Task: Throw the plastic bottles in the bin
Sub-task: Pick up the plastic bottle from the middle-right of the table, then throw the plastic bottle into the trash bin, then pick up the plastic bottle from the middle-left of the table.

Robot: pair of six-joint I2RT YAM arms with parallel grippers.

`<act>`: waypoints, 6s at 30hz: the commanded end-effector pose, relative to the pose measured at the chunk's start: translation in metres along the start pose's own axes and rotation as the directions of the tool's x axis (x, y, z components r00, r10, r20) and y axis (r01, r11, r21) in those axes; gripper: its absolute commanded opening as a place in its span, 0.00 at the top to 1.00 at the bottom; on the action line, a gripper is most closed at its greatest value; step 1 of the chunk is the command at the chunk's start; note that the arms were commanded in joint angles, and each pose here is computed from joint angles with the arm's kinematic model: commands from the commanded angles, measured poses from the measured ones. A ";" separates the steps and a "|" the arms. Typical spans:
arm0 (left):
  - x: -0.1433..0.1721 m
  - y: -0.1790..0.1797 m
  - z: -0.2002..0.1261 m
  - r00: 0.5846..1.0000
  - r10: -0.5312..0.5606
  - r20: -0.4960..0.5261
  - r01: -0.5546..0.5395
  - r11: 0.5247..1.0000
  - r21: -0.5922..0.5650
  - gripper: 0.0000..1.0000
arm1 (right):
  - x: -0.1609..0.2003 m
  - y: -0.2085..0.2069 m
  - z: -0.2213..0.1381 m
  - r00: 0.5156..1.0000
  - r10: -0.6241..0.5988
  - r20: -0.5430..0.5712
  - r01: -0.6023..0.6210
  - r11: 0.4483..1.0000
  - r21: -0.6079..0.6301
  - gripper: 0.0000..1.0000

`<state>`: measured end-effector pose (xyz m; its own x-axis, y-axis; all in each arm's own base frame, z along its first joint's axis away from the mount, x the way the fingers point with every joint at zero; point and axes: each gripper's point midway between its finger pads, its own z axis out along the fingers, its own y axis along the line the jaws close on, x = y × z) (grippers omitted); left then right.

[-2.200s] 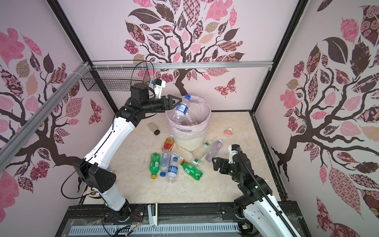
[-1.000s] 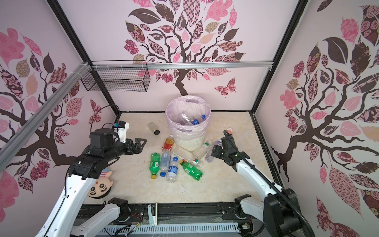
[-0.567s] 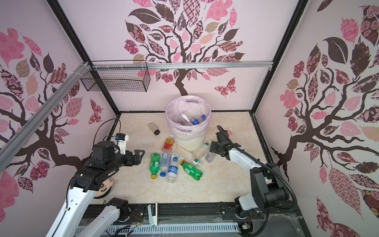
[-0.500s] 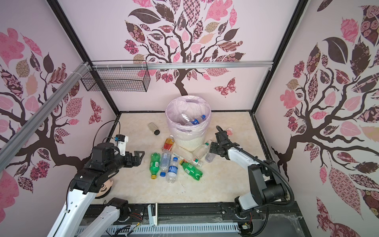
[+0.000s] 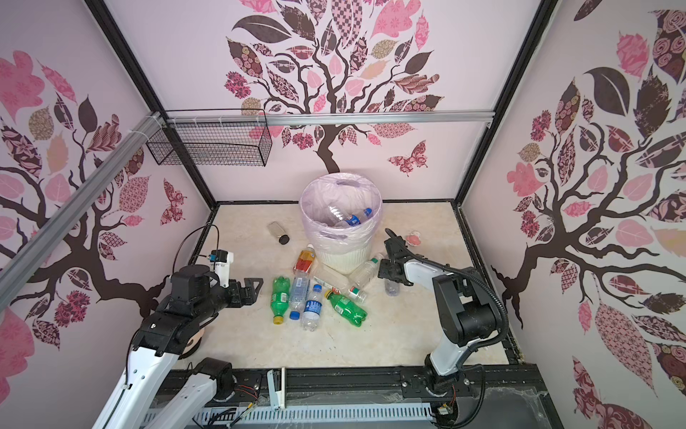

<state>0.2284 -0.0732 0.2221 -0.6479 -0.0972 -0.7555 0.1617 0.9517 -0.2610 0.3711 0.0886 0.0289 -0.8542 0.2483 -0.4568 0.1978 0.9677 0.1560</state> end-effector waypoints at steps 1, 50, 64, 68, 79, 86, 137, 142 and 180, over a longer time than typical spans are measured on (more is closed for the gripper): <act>0.000 -0.001 0.002 1.000 -0.015 0.021 0.015 1.000 0.014 0.06 | -0.003 0.000 0.002 1.000 -0.004 -0.011 0.004 1.000 0.011 0.40; 0.011 0.005 0.017 0.999 -0.033 -0.015 0.033 0.999 -0.005 0.10 | -0.217 0.138 -0.324 0.811 0.020 0.585 0.310 0.833 -0.458 0.50; 0.011 0.005 0.018 0.999 -0.033 -0.017 0.033 0.999 -0.005 0.11 | -0.221 0.183 -0.306 0.845 -0.019 0.535 0.352 0.772 -0.529 0.49; 0.012 0.005 0.019 0.999 -0.034 -0.020 0.034 0.999 -0.005 0.11 | -0.223 0.186 -0.298 0.849 -0.024 0.527 0.350 0.773 -0.528 0.49; 0.011 0.005 0.017 0.999 -0.032 -0.014 0.032 0.999 -0.009 0.12 | -0.221 0.200 -0.258 0.884 -0.057 0.465 0.331 0.778 -0.535 0.46; 0.012 0.006 0.017 0.999 -0.032 -0.017 0.032 0.999 -0.013 0.12 | -0.216 0.196 -0.239 0.896 -0.075 0.438 0.316 0.799 -0.511 0.42; 0.045 0.000 0.063 0.967 -0.121 -0.223 0.114 0.992 -0.043 0.19 | -0.016 0.037 -0.227 0.919 -0.017 0.394 0.175 0.912 -0.370 0.17; 0.051 -0.003 0.074 0.960 -0.150 -0.237 0.146 0.989 -0.037 0.21 | 0.003 0.031 -0.212 0.934 -0.008 0.356 0.154 0.910 -0.384 0.17; 0.106 0.016 0.150 0.889 -0.132 -0.438 0.069 0.985 -0.156 0.32 | 0.046 0.018 -0.198 0.953 0.021 0.303 0.119 0.892 -0.436 0.15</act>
<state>0.2710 -0.1102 0.0495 -0.9251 -0.0952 -0.3675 -0.0133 0.9756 -0.2193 0.2420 0.1078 0.1802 -0.6649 0.2606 -0.7000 -0.1331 0.8808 0.4543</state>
